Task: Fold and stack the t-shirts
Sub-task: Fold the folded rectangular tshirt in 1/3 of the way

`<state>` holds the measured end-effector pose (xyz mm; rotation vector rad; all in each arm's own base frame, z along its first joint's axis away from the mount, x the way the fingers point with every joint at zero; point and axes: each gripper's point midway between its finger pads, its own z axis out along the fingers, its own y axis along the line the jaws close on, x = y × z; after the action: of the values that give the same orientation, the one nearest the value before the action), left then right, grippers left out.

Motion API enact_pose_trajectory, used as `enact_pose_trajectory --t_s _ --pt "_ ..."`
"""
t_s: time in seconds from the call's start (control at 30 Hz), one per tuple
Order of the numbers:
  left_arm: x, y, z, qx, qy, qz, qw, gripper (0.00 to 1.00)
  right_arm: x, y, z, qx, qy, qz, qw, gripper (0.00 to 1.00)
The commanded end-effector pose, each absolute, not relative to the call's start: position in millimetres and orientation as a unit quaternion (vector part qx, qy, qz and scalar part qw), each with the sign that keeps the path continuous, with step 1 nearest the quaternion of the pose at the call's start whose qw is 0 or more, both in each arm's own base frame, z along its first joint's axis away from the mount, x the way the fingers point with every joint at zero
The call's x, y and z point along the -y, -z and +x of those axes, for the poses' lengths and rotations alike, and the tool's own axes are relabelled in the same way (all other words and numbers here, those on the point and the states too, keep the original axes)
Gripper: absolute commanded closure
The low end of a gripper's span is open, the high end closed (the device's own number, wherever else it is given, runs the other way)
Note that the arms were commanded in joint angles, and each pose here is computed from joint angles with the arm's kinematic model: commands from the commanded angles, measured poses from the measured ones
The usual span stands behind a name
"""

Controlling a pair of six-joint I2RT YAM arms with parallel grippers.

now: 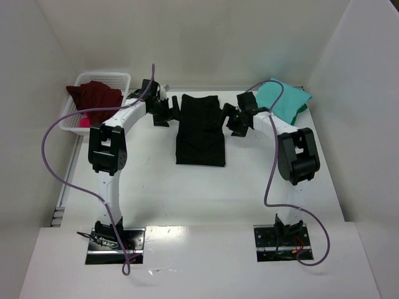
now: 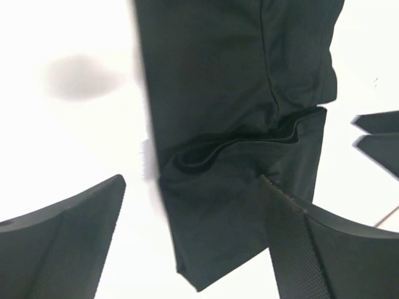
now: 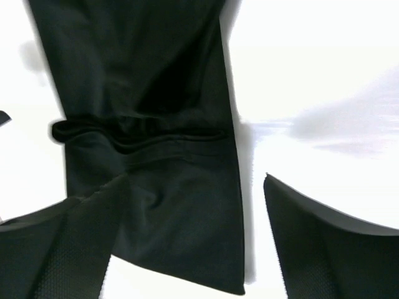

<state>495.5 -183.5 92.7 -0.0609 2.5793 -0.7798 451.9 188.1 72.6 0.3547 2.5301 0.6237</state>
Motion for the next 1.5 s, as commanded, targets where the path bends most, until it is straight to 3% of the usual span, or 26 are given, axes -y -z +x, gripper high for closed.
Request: enact_pose_trajectory --t_s 0.0,0.23,0.33,0.4,0.5,0.57,0.67,1.0,1.2,1.33,1.4,1.43,1.47 --pt "172 -160 504 -0.912 0.28 0.012 0.301 0.04 -180 -165 476 -0.89 -0.242 0.111 0.369 0.0" --pt "195 -157 446 -0.906 0.332 0.044 0.259 0.05 -189 -137 435 -0.902 -0.276 0.092 0.32 0.0" --pt "210 -128 405 -0.911 0.354 0.054 0.207 0.12 -197 -119 408 -0.906 -0.292 0.084 0.294 0.04" --pt "217 -112 382 -0.913 0.363 0.056 0.179 0.21 -212 -112 391 -0.908 -0.303 0.073 0.281 0.17" --pt "222 -95 361 -0.915 0.368 0.048 0.157 0.43 -231 -99 374 -0.911 -0.312 0.059 0.262 0.39" --pt "226 -90 353 -0.914 0.375 0.053 0.146 0.6 -236 -93 373 -0.911 -0.314 0.058 0.259 0.49" --pt "225 -83 349 -0.916 0.373 0.051 0.139 0.74 -240 -87 372 -0.913 -0.316 0.062 0.251 0.64" --pt "203 -22 331 -0.951 0.3 -0.005 0.073 0.77 -236 -61 370 -0.919 -0.302 0.075 0.243 0.66" --pt "197 -13 318 -0.958 0.284 -0.015 0.044 0.77 -234 -54 373 -0.921 -0.293 0.08 0.244 0.64" --pt "199 -29 318 -0.955 0.293 0.002 0.049 0.68 -235 -57 380 -0.919 -0.292 0.08 0.251 0.63" --pt "204 -48 319 -0.949 0.311 0.013 0.057 0.6 -234 -55 382 -0.921 -0.287 0.082 0.251 0.63" --pt "208 -62 320 -0.943 0.325 0.024 0.061 0.51 -234 -52 382 -0.922 -0.285 0.083 0.248 0.63" --pt "208 -63 319 -0.944 0.325 0.024 0.057 0.5 -234 -51 382 -0.922 -0.285 0.083 0.247 0.63"
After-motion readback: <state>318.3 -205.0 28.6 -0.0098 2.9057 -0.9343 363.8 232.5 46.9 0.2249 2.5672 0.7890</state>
